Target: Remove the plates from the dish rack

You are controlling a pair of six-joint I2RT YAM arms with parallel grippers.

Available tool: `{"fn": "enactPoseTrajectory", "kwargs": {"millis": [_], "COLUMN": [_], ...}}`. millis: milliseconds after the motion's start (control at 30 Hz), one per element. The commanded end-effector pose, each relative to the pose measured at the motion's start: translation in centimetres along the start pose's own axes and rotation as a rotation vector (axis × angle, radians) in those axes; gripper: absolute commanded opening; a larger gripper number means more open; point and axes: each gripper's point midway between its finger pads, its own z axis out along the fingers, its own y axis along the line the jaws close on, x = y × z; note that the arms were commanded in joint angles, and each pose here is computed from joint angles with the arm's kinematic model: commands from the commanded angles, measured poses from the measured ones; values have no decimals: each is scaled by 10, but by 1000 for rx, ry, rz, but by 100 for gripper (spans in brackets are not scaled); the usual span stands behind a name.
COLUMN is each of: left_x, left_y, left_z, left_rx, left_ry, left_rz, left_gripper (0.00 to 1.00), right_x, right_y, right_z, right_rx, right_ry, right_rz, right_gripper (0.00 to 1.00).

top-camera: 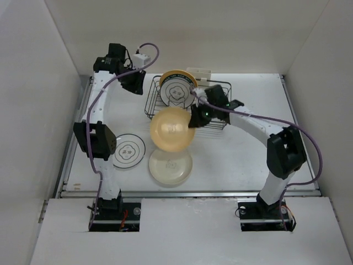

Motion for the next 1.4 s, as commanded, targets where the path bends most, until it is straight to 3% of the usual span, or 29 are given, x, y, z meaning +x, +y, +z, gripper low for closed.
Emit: {"fn": "enactPoseTrajectory", "kwargs": {"millis": [0, 133, 267, 367, 467, 533, 700, 767, 833, 967, 1233, 1367], "left_x": [-61, -98, -114, -114, -113, -116, -126, -130, -140, -150, -139, -141], "left_y": [-2, -21, -40, -50, -53, -49, -46, -42, -43, -34, -40, -33], "left_z": [-17, -7, 18, 41, 61, 71, 84, 96, 97, 108, 135, 132], "left_rx": [-79, -68, -50, -57, -83, -118, -141, -147, -171, -204, -133, -83], "left_ry": [-239, -359, -383, -345, -309, -298, -331, -346, -373, -411, -383, -410], "left_rz": [193, 310, 383, 438, 482, 484, 476, 480, 489, 456, 395, 338], "left_gripper": [23, 44, 59, 69, 74, 76, 76, 76, 76, 76, 62, 48], "right_x": [37, 65, 94, 109, 111, 102, 21, -11, -23, -27, -24, -21], "right_y": [35, 43, 34, 42, 37, 32, 35, 17, 0, -57, -152, -194], "right_z": [-8, 8, 27, 28, 24, 13, -43, -74, -91, -111, -123, -129], "right_rx": [-83, -96, -47, -49, 39, 92, 254, 354, 418, 570, 681, 744], "right_ry": [79, 150, 256, 326, 350, 334, 28, -121, -183, -212, -241, -237], "right_rz": [1, 0, 3, -37, -99, -113, -163, -107, -35, 104, 386, 501], "right_gripper": [1, 9, 20, 48, 100, 100, 100, 100, 100, 100, 100, 100]}}
